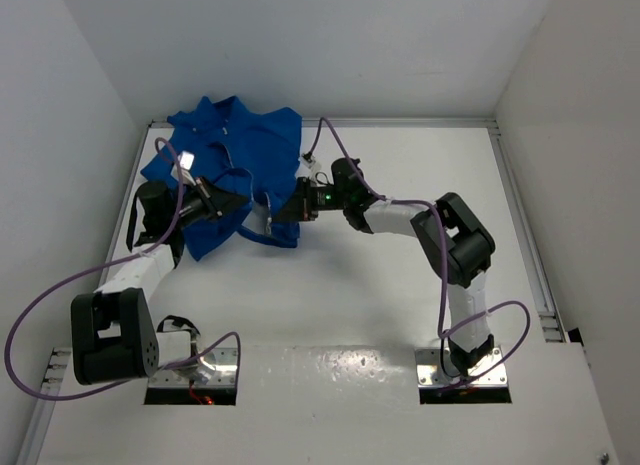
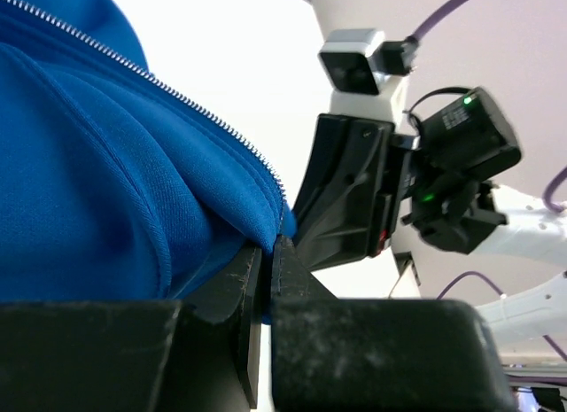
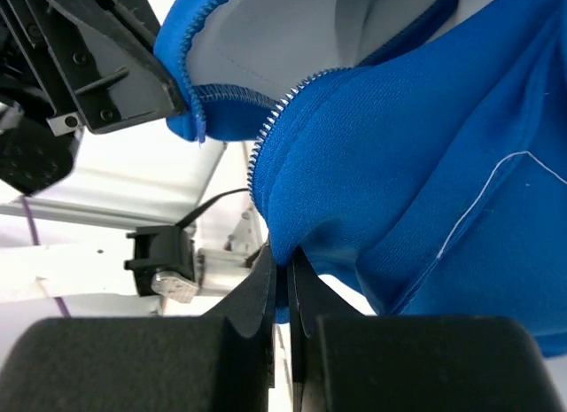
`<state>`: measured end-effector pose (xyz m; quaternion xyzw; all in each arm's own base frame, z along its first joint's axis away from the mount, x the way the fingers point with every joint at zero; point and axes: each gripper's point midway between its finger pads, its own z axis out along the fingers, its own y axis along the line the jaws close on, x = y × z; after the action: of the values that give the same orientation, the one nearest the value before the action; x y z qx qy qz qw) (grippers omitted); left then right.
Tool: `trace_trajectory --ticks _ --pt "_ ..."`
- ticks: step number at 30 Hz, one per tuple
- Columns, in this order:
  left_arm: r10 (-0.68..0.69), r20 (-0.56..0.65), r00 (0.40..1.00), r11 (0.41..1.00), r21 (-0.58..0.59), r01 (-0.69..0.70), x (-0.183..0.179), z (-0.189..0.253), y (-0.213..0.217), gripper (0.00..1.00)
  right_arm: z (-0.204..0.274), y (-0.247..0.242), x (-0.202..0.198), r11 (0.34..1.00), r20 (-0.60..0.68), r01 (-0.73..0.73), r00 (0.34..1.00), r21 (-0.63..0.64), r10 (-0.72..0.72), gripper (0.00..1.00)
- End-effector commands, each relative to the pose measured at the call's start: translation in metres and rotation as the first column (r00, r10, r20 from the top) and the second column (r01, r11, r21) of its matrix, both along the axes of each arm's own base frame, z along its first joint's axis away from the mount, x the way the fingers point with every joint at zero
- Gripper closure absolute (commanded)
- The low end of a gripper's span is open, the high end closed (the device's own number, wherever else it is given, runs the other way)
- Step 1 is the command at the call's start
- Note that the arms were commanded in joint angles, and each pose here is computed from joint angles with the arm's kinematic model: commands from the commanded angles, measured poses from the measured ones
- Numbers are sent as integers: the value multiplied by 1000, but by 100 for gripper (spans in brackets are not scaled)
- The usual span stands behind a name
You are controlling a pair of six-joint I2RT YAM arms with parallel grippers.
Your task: Zip up the jacket
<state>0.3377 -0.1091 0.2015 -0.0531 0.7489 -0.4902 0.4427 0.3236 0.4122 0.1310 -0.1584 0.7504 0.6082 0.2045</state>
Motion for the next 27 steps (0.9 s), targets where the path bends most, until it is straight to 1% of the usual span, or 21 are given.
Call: trace_trajectory --ticks 1,4,9,10,11,27 --pt "-33 103 994 999 -32 37 0 22 -8 100 39 15 4 994 57 -37 998 107 31 100" --pt "-30 87 996 998 -55 35 -2 17 -9 100 44 16 3 991 39 -40 999 124 36 100" --pt "-37 109 993 996 -71 45 -5 20 -13 100 55 14 0 988 33 -46 999 147 41 100" --pt "-45 98 994 995 -82 53 -8 18 -16 100 56 14 -1 988 37 -49 998 150 44 100" --pt "-45 111 993 995 -80 54 -7 20 -16 100 57 14 -1 987 35 -49 998 153 44 100" --pt "-53 88 995 994 -95 62 -9 12 -22 100 67 22 -1 983 40 -58 998 174 52 100"
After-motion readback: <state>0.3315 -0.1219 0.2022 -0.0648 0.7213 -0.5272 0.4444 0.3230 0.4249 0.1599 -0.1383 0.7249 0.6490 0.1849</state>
